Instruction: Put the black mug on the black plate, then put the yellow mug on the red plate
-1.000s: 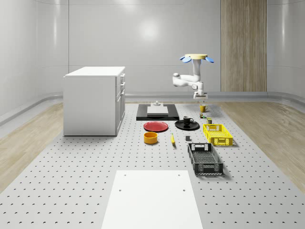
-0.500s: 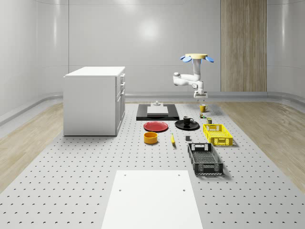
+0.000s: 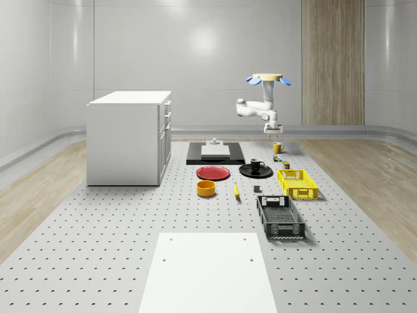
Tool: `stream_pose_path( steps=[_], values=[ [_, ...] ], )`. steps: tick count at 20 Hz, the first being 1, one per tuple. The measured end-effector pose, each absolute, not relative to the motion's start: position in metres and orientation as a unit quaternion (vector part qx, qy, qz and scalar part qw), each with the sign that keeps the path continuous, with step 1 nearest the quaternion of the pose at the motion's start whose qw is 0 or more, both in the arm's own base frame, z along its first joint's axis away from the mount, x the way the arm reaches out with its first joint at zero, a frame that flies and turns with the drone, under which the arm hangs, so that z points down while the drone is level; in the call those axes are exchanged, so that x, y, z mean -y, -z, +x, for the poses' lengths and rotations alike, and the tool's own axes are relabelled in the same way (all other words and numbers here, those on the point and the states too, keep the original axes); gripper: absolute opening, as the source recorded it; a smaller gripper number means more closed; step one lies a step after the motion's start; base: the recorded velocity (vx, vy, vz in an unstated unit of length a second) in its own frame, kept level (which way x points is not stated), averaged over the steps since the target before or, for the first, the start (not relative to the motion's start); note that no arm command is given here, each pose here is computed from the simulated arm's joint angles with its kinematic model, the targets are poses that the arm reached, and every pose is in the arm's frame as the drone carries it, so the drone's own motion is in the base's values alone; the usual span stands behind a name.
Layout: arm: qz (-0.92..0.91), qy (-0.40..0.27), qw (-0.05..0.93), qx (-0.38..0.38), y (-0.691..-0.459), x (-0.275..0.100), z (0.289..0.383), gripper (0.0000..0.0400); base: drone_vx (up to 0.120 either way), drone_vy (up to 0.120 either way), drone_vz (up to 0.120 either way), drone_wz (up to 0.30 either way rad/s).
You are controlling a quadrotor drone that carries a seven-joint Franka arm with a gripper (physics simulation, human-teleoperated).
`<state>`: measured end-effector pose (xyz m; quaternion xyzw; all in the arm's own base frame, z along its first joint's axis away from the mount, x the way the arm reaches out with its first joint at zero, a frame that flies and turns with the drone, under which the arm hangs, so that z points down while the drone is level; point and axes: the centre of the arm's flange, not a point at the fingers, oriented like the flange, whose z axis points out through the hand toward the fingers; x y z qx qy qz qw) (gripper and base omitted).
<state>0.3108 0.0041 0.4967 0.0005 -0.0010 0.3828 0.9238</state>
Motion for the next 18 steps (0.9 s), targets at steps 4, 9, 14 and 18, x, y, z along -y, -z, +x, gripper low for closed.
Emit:
stream_pose_path(
  steps=[4, 9, 14, 18],
  values=[
    [0.0, -0.383, 0.924, 0.001, -0.4967, -0.004, 0.3108, 0.04, -0.12, 0.0, -0.12, 0.0],
    [0.0, -0.383, 0.924, 0.001, -0.4967, -0.004, 0.3108, 0.04, -0.12, 0.0, -0.048, 0.0],
    [0.0, -0.383, 0.924, 0.001, -0.4967, -0.0041, 0.3108, 0.04, -0.12, 0.0, -0.032, 0.0],
    [0.0, -0.383, 0.924, 0.001, -0.4967, -0.0041, 0.3108, 0.04, -0.12, 0.0, -0.11, 0.0]
  ],
)
